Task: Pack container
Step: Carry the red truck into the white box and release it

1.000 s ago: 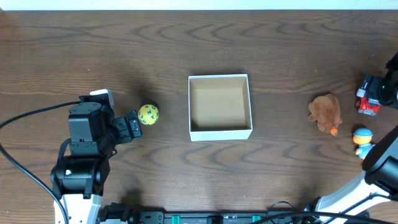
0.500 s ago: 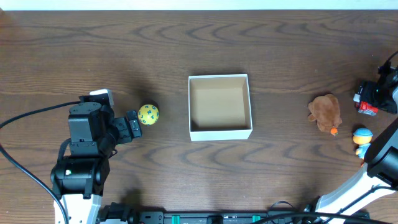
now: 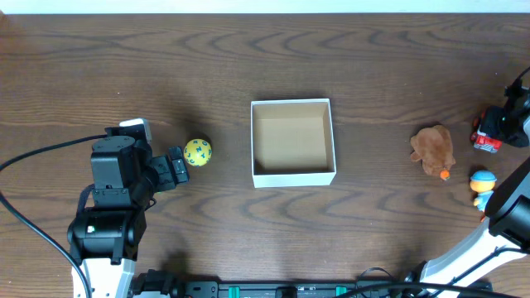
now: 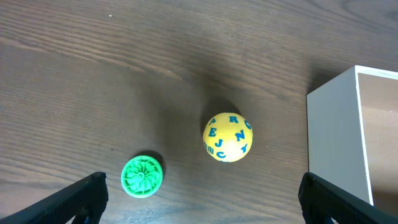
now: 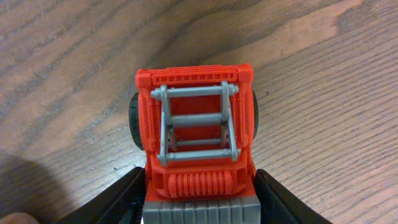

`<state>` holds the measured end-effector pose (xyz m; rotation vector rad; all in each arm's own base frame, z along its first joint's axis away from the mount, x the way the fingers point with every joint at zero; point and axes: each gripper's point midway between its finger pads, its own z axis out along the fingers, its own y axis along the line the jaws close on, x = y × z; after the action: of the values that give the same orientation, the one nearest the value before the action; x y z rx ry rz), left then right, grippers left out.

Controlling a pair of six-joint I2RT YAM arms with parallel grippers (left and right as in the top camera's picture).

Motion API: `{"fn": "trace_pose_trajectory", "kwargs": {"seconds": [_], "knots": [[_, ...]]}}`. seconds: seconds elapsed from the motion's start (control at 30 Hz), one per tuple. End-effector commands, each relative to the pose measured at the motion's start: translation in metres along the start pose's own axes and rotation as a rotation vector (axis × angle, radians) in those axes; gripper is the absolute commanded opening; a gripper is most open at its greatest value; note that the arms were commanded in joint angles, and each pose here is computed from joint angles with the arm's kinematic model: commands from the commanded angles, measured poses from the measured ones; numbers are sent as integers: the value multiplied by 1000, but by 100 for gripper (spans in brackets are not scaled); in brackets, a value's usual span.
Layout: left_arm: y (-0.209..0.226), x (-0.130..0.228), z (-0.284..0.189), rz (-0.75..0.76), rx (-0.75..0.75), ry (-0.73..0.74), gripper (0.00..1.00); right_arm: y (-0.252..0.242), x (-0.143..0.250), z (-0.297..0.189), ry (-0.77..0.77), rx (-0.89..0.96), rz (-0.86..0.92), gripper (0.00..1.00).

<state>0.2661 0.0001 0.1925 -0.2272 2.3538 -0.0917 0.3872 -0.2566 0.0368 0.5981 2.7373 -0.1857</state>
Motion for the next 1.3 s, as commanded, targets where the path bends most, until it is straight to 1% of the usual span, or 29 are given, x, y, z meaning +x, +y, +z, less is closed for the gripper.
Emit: {"fn": "trace_pose_trajectory", "kwargs": {"seconds": [0.0,0.07,0.23,0.33,0.53,0.6,0.67,0.73,0.77,0.87,0.97,1.07,1.17,1.27], "knots": [[-1,-8,-5,14,4,-18,98,0,-4,0,-8,-8,7,52],[-1,-8,-5,14,4,-18,98,0,-4,-1,-10,-8,7,48],[-1,-7,-5,14,4,-18,98,0,-8,-8,-28,-9,7,44],[-1,-8,-5,14,4,-18,98,1,-13,-16,-48,-20,6,34],[-1,-8,-5,14,4,-18,98,12,-26,-42,-112,-51,-6,26],[-1,-8,-5,14,4,-18,98,18,-32,-58,-145,-52,-13,19],[-1,-7,-5,14,4,-17,98,28,-40,-81,-192,-59,-16,9],[-1,-7,-5,14,4,-15,98,43,-47,-108,-246,-70,-32,4],[-1,-7,-5,14,3,-14,98,53,-50,-124,-276,-80,-39,1],[-1,-6,-5,14,3,-12,98,94,-51,-177,-364,-140,-96,1],[0,-5,-5,14,3,-8,98,145,-38,-232,-439,-227,-155,1],[0,-4,-5,14,2,-5,98,199,-14,-275,-478,-334,-212,1],[0,-4,-5,14,2,-4,98,264,21,-311,-478,-477,-245,1],[0,-4,-5,14,2,-4,98,309,52,-322,-424,-559,-241,1]]}}
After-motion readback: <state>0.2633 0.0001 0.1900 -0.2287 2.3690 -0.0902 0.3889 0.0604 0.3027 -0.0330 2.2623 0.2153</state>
